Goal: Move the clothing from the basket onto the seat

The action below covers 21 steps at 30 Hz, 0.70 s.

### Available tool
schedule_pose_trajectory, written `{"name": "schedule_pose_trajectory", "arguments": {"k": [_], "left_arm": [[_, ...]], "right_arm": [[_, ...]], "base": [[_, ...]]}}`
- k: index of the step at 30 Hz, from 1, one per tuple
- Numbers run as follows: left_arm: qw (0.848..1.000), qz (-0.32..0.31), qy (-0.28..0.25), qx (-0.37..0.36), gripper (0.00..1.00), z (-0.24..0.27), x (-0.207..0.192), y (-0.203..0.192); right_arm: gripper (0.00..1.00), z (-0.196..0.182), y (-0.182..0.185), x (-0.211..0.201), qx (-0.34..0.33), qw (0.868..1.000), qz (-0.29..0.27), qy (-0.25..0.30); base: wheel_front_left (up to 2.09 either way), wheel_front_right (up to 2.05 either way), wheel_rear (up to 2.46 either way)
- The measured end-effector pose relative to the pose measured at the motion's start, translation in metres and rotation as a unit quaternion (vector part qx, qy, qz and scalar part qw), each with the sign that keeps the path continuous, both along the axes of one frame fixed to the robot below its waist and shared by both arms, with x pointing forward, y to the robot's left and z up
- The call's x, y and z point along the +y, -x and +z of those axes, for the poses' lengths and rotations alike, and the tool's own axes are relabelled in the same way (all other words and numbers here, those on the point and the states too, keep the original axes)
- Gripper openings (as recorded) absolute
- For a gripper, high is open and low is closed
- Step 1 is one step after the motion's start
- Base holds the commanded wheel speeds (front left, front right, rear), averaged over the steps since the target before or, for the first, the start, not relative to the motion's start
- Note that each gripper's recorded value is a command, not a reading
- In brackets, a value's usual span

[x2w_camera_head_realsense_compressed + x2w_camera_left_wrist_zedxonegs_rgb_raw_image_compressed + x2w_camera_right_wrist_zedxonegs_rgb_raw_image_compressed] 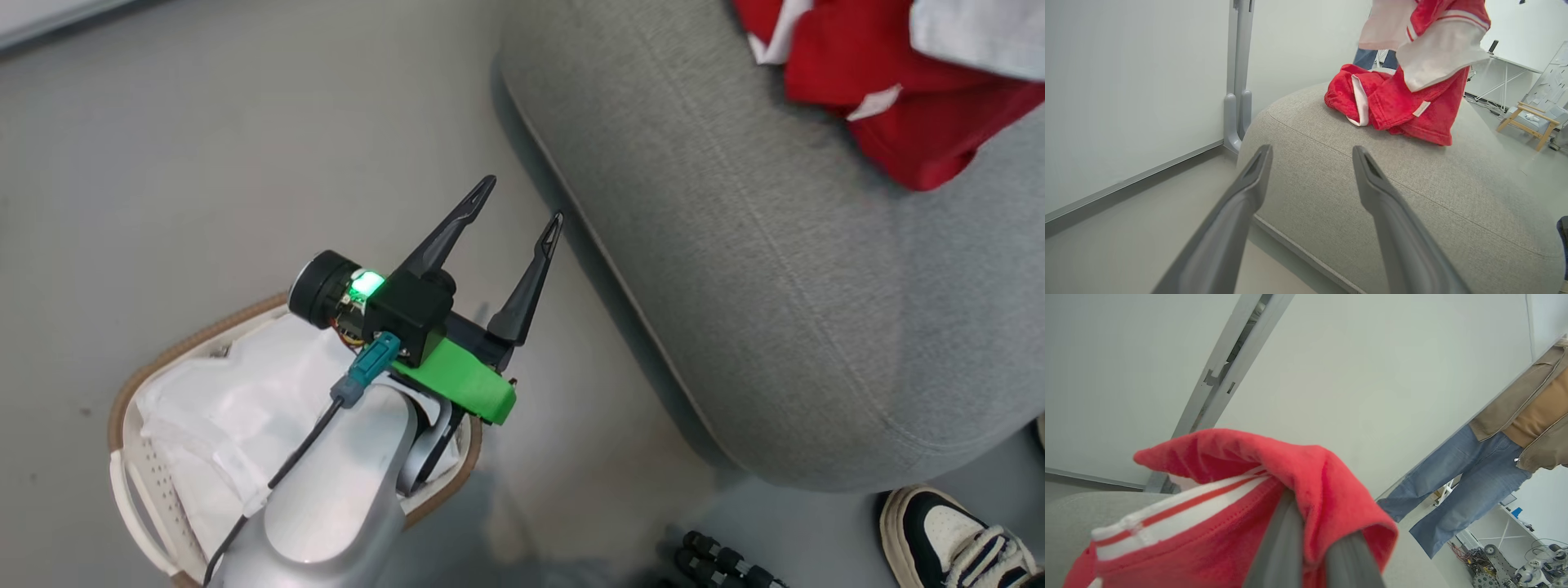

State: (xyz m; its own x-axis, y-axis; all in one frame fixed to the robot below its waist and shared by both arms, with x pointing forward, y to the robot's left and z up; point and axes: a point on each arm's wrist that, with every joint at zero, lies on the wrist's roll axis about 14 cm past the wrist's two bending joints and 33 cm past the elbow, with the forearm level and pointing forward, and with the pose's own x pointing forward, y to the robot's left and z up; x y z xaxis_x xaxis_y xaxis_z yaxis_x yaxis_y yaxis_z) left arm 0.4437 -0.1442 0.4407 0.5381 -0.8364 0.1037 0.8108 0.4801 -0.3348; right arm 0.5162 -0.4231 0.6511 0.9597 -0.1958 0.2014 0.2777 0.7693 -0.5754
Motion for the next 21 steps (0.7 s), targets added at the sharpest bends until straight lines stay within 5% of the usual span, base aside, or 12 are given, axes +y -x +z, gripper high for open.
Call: {"name": "schedule_pose_trajectory", "arguments": {"k": [11,13,14,15,16,21], "left_arm": [[0.999,0.037,-0.020,0.033,1.00,-0.048,0.026,-0.025],[0.998,0.042,-0.025,0.039,1.00,-0.054,0.029,-0.026],[0.998,0.045,-0.027,0.040,1.00,-0.055,0.031,-0.027],[0.998,0.048,-0.028,0.040,1.00,-0.055,0.033,-0.029],[0.998,0.050,-0.028,0.039,1.00,-0.054,0.034,-0.030],[0.997,0.061,-0.027,0.030,1.00,-0.041,0.037,-0.032]], "right_arm": [[0.00,-0.164,-0.006,0.003,0.121,0.986,-0.045,-0.105],[0.24,-0.183,-0.001,0.007,0.134,0.982,-0.051,-0.119],[0.46,-0.192,0.003,0.009,0.140,0.980,-0.054,-0.127],[0.91,-0.197,0.008,0.010,0.143,0.979,-0.058,-0.135],[1.00,-0.201,0.013,0.009,0.145,0.977,-0.062,-0.141],[1.00,-0.213,0.050,0.005,0.147,0.970,-0.091,-0.170]], "base": [[0.00,0.00,0.00],[0.00,0.00,0.00],[0.00,0.00,0.00],[0.00,0.00,0.00],[0.00,0.00,0.00],[0.00,0.00,0.00]]}}
